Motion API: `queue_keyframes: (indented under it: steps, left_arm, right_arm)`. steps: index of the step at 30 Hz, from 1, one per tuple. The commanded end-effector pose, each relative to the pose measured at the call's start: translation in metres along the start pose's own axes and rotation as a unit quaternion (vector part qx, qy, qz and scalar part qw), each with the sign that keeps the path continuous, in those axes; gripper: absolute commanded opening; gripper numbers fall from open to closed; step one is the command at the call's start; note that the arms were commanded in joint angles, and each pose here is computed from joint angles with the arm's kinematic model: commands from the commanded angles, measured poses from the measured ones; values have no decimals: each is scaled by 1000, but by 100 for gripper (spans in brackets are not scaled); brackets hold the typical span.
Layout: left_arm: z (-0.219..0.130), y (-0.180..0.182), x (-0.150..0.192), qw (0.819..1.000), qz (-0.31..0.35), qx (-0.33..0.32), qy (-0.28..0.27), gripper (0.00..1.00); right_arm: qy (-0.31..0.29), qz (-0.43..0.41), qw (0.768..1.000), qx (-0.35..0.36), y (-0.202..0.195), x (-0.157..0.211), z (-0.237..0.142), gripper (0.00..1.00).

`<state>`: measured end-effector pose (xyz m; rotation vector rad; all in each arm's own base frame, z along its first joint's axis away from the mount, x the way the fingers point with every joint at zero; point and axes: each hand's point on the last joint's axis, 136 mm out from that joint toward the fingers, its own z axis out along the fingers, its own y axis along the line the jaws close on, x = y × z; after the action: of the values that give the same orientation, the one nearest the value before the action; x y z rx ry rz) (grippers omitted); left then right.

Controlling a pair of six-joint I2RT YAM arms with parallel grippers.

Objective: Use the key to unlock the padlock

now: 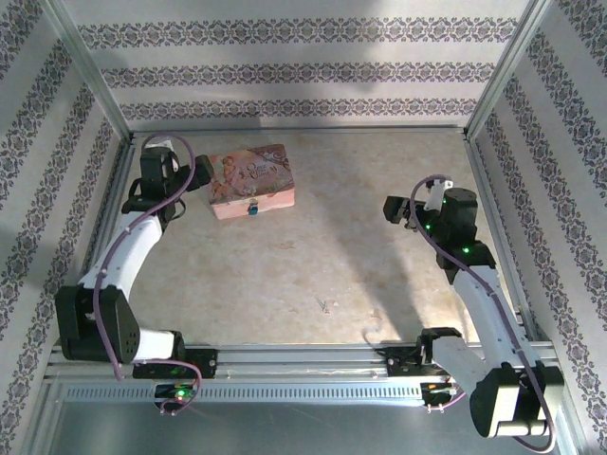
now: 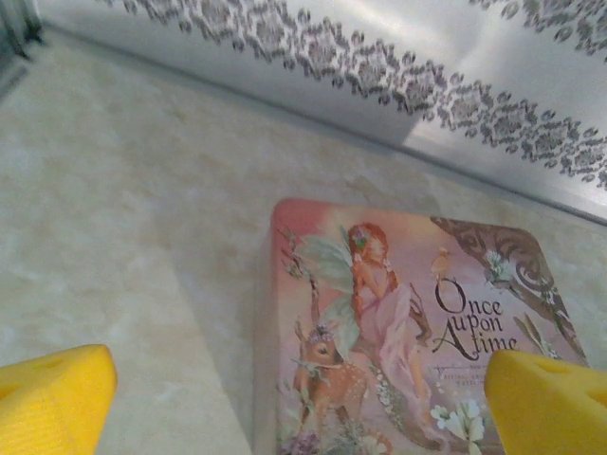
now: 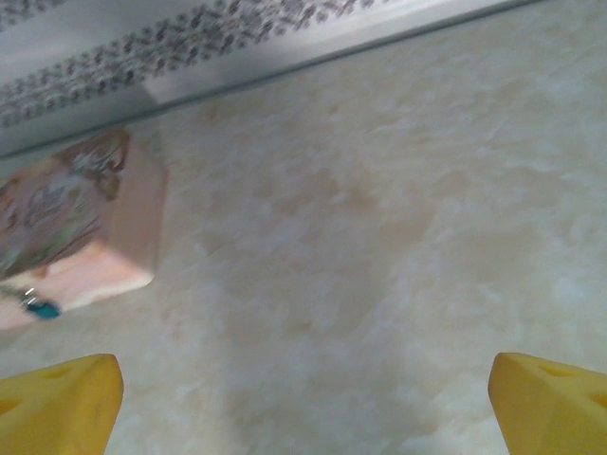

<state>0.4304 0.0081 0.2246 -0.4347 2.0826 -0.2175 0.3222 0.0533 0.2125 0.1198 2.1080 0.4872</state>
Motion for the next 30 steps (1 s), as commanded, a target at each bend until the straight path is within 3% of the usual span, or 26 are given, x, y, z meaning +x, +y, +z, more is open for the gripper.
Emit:
queue_keyframes:
  steps: [1,6,12,17,30]
  left_arm:
    - [12,6,19,995,-67,15,65,99]
    - [48,9,22,988,-107,47,100,99]
    - [91,-13,30,973,-130,118,152,100]
    - [119,-18,38,964,-145,134,176,99]
    - [150,-48,57,954,-106,155,232,96]
  right_arm:
    - [80,21,995,-46,22,35,-13,98]
    - [104,20,993,-46,23,57,-14,98]
    - [137,11,988,-73,31,78,-10,98]
    - [170,4,982,-86,40,91,-9,98]
    - [204,-17,976,-79,46,105,-2,99]
